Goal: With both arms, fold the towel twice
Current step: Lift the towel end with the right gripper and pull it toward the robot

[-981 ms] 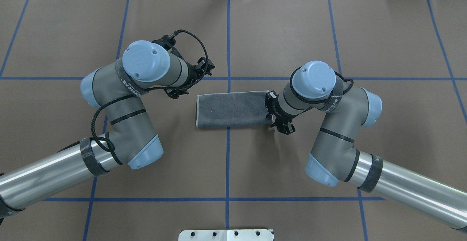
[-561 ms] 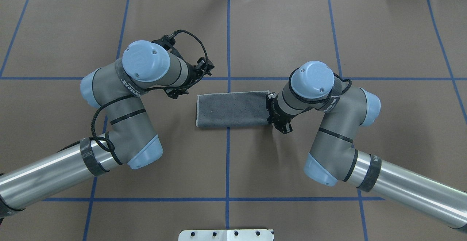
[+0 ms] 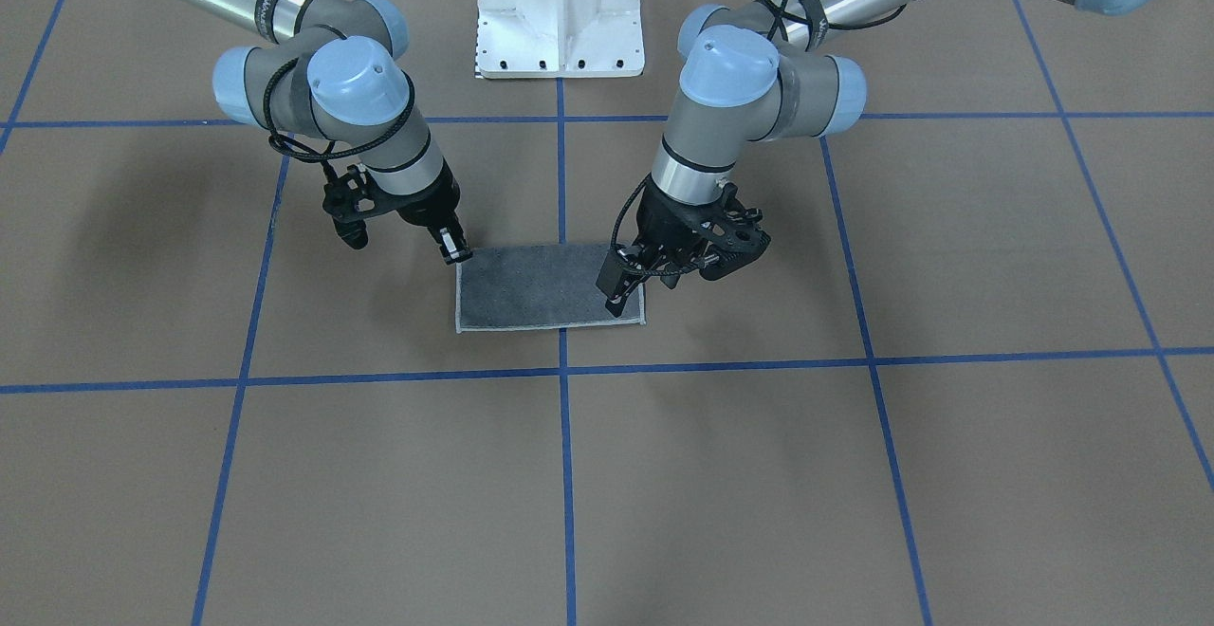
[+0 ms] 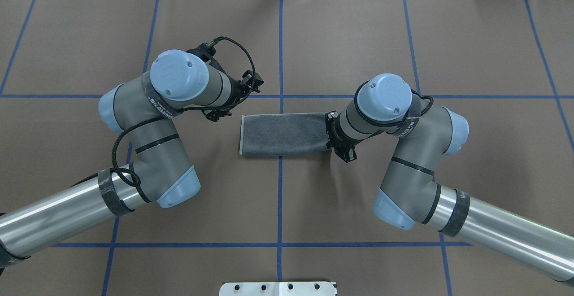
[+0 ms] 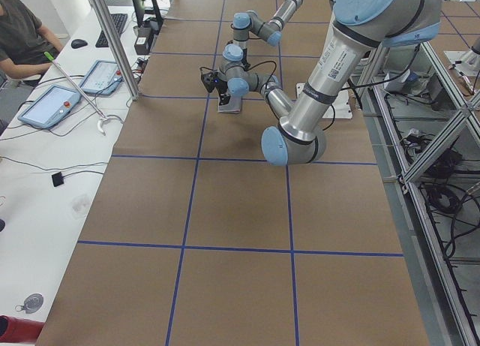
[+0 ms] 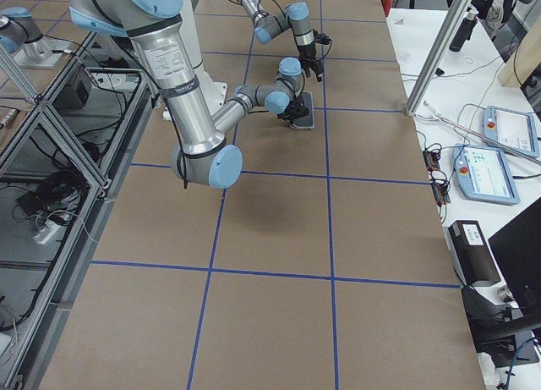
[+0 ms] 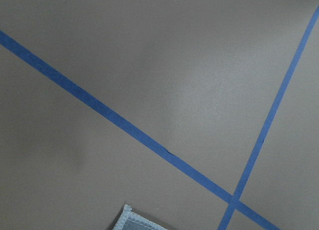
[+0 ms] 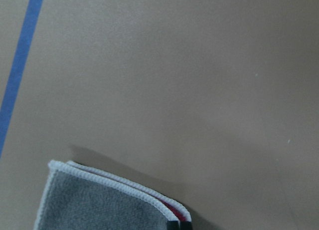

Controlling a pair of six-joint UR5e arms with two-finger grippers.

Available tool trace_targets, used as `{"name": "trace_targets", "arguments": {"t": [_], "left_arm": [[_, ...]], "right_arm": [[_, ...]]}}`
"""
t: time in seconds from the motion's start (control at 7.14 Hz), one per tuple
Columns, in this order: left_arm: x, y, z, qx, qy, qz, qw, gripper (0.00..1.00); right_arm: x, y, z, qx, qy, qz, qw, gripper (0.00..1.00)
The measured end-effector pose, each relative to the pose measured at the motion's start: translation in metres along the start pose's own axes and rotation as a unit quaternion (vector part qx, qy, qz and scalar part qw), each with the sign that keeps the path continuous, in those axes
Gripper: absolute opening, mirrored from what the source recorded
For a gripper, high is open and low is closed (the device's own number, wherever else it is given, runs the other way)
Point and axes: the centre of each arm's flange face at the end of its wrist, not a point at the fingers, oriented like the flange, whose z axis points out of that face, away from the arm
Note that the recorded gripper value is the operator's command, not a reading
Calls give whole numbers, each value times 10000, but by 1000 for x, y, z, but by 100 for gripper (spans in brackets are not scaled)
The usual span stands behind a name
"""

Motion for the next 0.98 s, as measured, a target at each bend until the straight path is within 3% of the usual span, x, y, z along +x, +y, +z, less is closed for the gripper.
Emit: {"name": "trace_targets", "arguments": {"t": [0.42, 0.98], "left_arm": [[4, 1, -7, -18, 71, 6, 10000, 100], [10, 6, -29, -238, 203, 0, 9995, 100]], "right_arm": [[22, 35, -17, -296, -12, 29, 9996, 0], [76, 97, -14, -626, 289, 473, 9965, 0]]}}
